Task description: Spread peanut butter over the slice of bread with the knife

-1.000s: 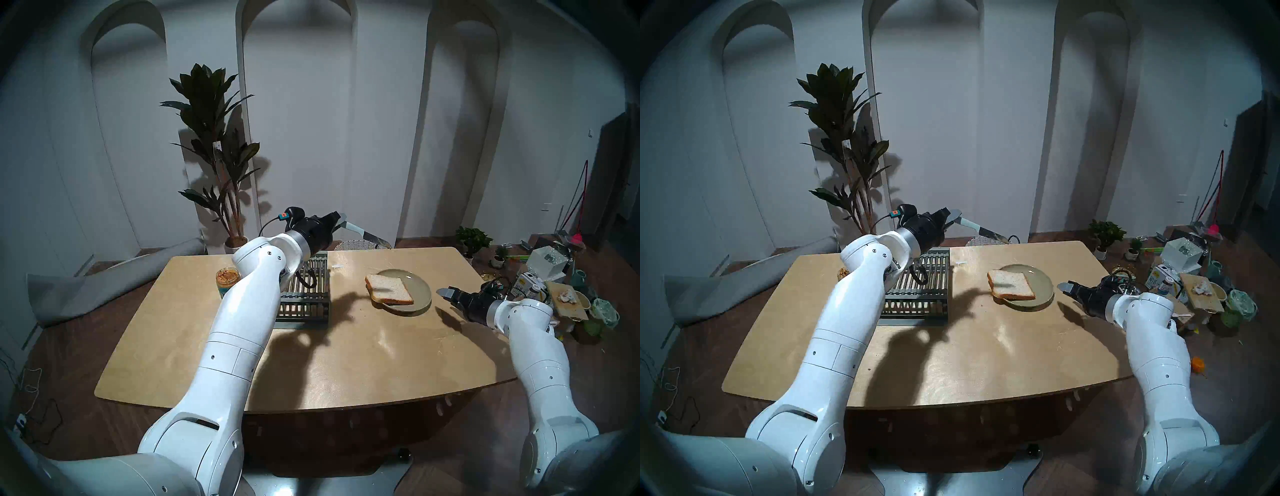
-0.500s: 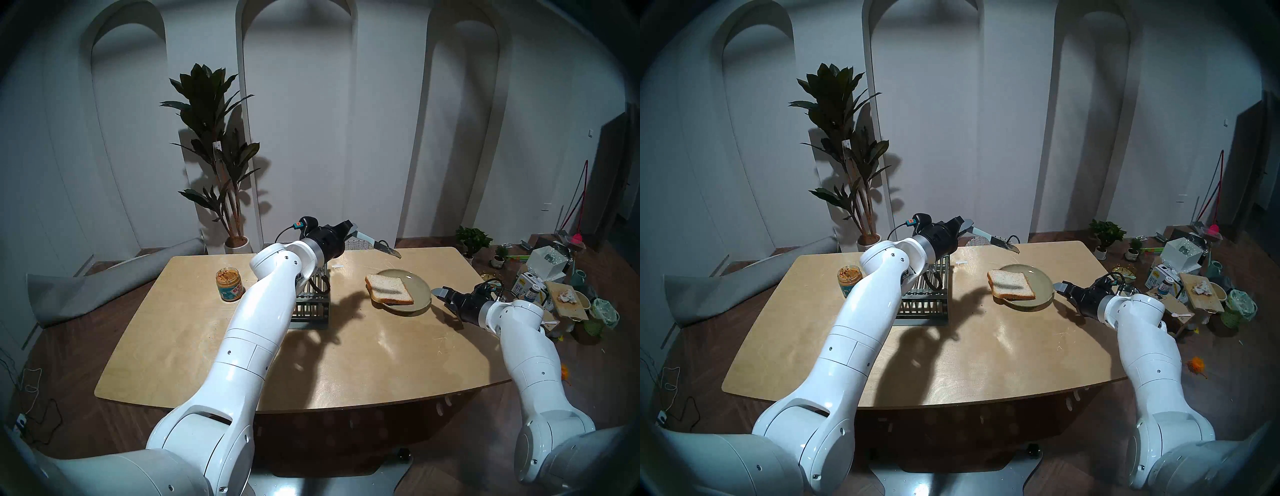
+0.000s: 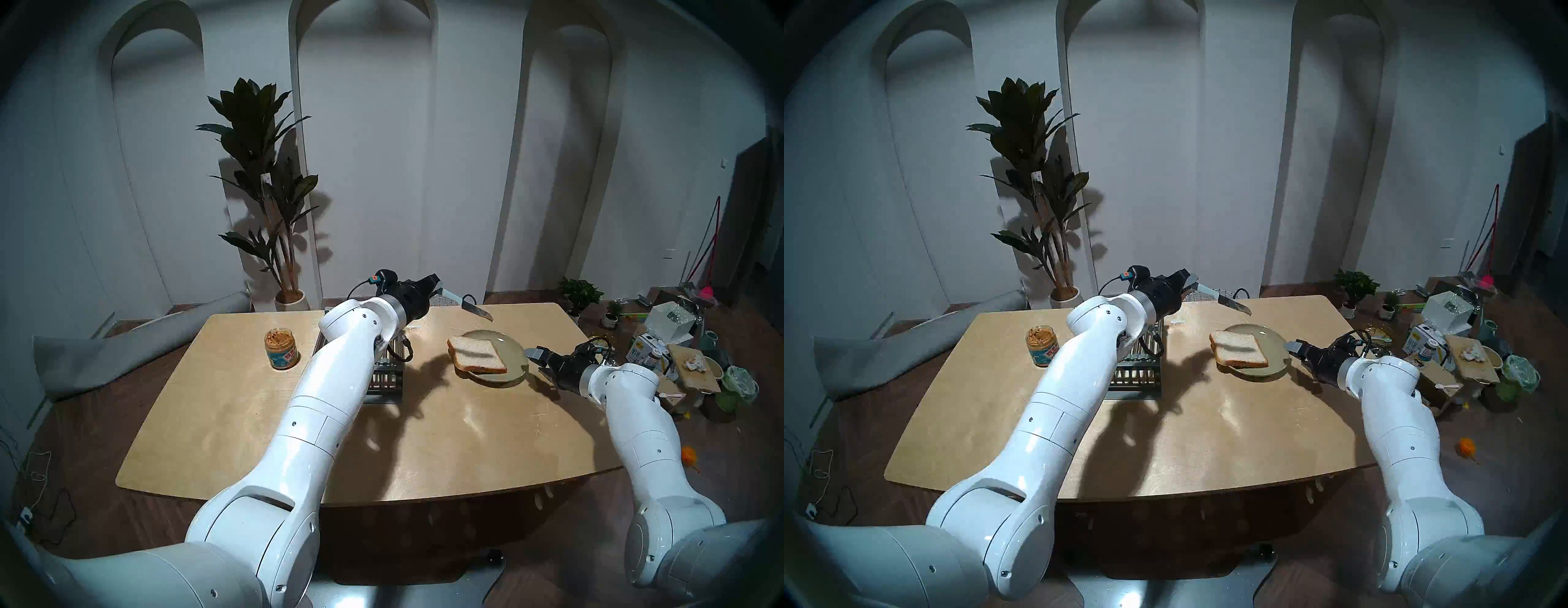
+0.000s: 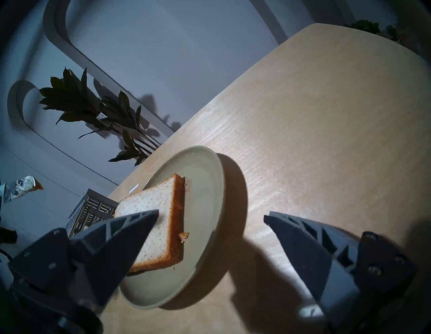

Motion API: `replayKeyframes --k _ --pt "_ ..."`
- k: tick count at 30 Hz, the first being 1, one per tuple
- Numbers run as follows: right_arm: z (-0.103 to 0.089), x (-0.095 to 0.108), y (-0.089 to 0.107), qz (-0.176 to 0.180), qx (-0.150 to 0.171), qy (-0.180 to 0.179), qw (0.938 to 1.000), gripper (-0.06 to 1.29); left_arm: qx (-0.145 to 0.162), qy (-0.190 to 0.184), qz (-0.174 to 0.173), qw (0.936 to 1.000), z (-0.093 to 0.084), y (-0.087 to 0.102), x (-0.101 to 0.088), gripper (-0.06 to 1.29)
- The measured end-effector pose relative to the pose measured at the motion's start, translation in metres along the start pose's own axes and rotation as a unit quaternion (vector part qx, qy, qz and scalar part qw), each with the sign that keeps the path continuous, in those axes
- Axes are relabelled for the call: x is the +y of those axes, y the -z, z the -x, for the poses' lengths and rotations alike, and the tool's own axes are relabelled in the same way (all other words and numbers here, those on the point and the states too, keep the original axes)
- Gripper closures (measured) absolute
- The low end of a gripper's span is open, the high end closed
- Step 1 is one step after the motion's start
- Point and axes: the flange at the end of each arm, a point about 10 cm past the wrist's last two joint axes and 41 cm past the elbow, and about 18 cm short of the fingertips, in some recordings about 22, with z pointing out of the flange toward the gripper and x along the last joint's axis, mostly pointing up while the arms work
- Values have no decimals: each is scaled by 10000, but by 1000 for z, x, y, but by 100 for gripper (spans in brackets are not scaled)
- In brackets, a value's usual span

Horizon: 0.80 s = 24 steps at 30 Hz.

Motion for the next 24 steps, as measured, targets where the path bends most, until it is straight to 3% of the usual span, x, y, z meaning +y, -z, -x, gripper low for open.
replayKeyframes --k 13,17,21,24 --pt "1 1 -8 12 41 -76 10000 5 -32 104 -87 9999 5 -6 -9 126" --pt "4 1 -10 18 14 -92 10000 22 -40 105 -74 9999 5 -7 -8 126" --pt "5 0 -12 12 7 -82 10000 23 -61 110 -81 9999 7 -8 -9 126" --pt "6 -1 -13 9 -2 -83 10000 36 -89 112 -92 9999 9 -9 -10 126"
